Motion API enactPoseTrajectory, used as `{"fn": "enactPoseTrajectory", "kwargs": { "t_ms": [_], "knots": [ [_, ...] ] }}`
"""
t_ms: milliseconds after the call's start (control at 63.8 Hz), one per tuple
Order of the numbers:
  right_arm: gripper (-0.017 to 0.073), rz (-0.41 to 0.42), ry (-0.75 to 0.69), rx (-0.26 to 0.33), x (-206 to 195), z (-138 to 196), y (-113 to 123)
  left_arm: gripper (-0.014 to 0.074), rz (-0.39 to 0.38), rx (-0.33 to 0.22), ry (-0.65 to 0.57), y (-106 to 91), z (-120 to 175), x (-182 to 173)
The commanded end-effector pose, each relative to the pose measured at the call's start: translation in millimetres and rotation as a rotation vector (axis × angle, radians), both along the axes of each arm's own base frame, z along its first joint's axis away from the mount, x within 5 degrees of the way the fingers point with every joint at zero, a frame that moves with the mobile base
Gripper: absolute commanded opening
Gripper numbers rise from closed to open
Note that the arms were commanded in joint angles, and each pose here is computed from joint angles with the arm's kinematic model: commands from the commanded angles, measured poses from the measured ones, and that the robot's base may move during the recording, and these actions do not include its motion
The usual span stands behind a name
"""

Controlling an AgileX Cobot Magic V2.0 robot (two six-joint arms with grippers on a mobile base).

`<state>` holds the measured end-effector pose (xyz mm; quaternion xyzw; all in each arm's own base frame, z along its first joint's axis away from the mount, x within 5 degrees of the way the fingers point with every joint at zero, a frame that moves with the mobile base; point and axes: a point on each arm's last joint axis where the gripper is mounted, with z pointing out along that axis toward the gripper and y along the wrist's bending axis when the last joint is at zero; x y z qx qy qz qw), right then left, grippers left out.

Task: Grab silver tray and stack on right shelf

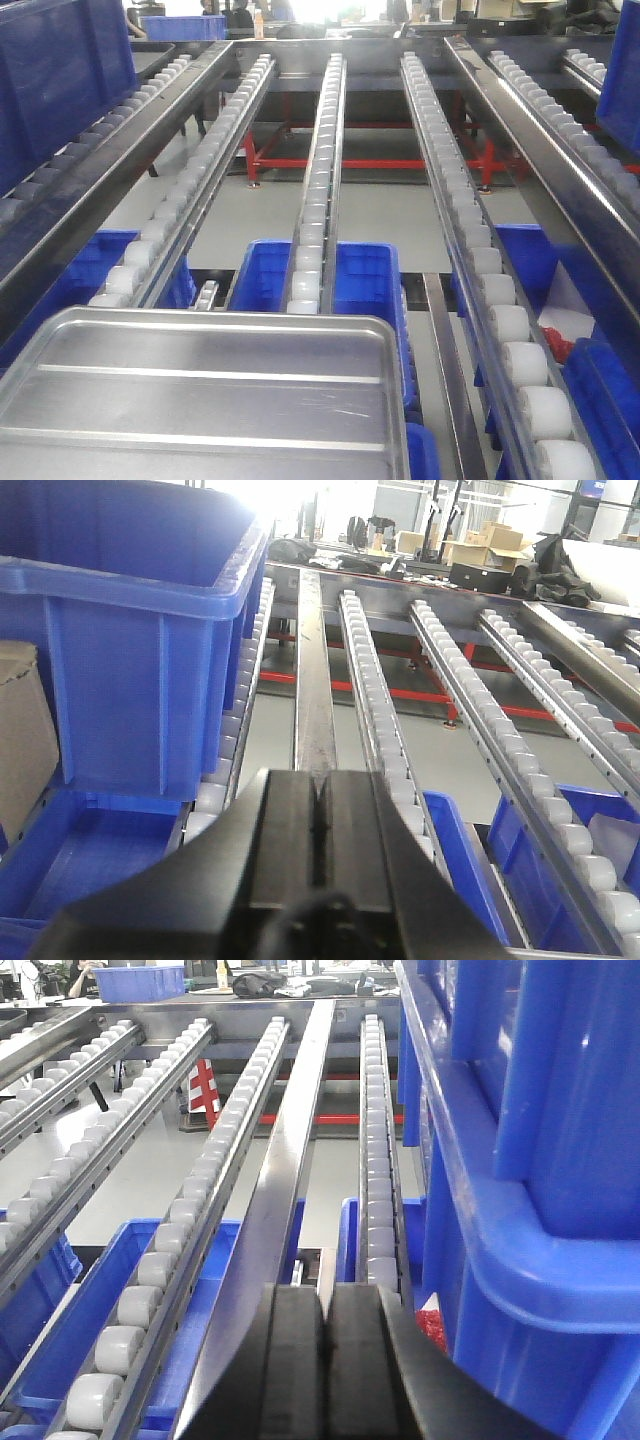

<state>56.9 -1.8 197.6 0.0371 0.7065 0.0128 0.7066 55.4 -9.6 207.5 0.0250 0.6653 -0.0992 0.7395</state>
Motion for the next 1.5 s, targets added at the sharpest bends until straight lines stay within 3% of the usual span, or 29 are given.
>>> {"fn": "enactPoseTrajectory", "kwargs": {
  "t_ms": [0, 862, 1034, 1176, 1301, 1426, 1489],
  "knots": [
    [0.0057, -0.006, -0.125, -0.006, -3, 15, 0, -0.0101, -0.004, -0.022, -0.087, 0.1, 3, -2],
    [0.0057, -0.009, -0.178, -0.006, -4, 20, -1, -0.0101, -0.002, -0.026, -0.110, 0.4, 6, -2],
    [0.0057, -0.012, -0.358, -0.006, -16, 65, -1, -0.0101, -0.003, -0.046, -0.211, 1.8, 44, -10],
    [0.0057, 0.007, -0.302, -0.004, -27, 118, 1, -0.0101, -0.006, -0.020, -0.106, 2.9, 100, -18],
    [0.0057, 0.083, -0.148, 0.073, -24, 146, 6, -0.0101, -0.019, -0.020, 0.041, 1.1, 135, -14],
    [0.0060, 0.253, 0.052, 0.235, -10, 156, 19, -0.0100, -0.046, -0.029, 0.250, -5.3, 148, 7],
    [0.0061, 0.336, 0.145, 0.256, -1, 154, 27, -0.0099, -0.066, -0.007, 0.345, -9.7, 147, 19]
  ]
}}
